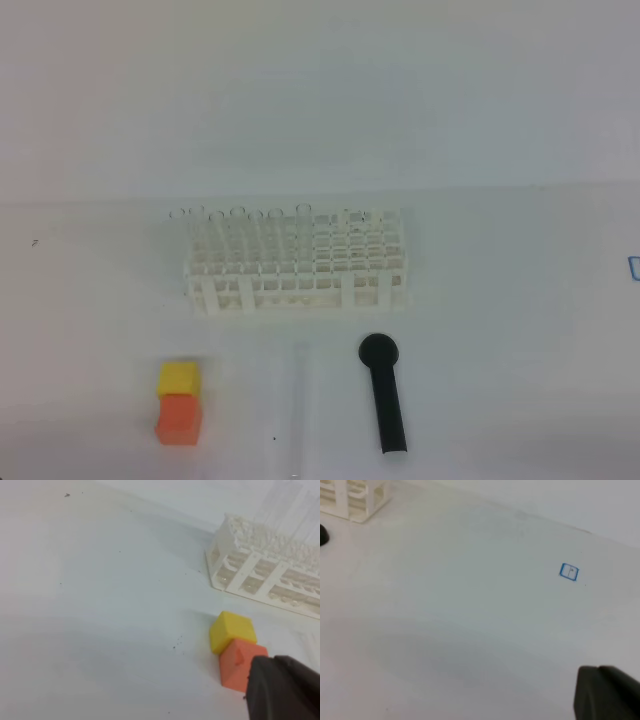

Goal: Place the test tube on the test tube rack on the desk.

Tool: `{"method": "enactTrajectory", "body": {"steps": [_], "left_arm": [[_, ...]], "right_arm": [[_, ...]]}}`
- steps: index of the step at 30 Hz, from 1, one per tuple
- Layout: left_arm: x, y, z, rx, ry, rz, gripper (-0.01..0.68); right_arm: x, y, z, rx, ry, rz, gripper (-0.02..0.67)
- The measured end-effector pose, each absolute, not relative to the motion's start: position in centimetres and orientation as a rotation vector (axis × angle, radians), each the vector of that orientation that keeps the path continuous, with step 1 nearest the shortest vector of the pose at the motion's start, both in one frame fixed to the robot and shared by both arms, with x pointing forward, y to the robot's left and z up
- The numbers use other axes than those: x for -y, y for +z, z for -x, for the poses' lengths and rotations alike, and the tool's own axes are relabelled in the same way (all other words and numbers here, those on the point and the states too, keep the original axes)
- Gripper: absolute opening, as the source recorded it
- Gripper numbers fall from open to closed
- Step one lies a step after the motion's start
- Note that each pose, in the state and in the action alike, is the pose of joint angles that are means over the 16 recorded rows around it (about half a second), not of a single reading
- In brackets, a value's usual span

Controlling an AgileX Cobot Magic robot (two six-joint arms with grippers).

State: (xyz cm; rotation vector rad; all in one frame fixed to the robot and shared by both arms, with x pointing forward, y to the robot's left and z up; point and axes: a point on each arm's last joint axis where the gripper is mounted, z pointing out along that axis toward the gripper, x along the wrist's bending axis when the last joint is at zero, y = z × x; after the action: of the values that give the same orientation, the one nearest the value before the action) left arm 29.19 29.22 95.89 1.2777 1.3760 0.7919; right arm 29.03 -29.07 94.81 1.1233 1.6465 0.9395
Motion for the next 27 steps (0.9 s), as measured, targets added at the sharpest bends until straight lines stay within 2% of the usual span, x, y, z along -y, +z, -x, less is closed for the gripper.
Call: {"method": "enactTrajectory", "body": {"steps": [21, 27], "left_arm": [[-29.21, 95.93, -29.20, -1.372, 0.793, -1.274, -0.001], [-29.07, 96.52, -29.30, -1.338, 0.775, -1.200, -0.001]], "right_arm": [[29.07, 94.81, -29.03, -1.647, 0.939, -1.123, -0.001], [29.07, 94.81, -29.03, -1.647, 0.939, -1.123, -0.001]]}}
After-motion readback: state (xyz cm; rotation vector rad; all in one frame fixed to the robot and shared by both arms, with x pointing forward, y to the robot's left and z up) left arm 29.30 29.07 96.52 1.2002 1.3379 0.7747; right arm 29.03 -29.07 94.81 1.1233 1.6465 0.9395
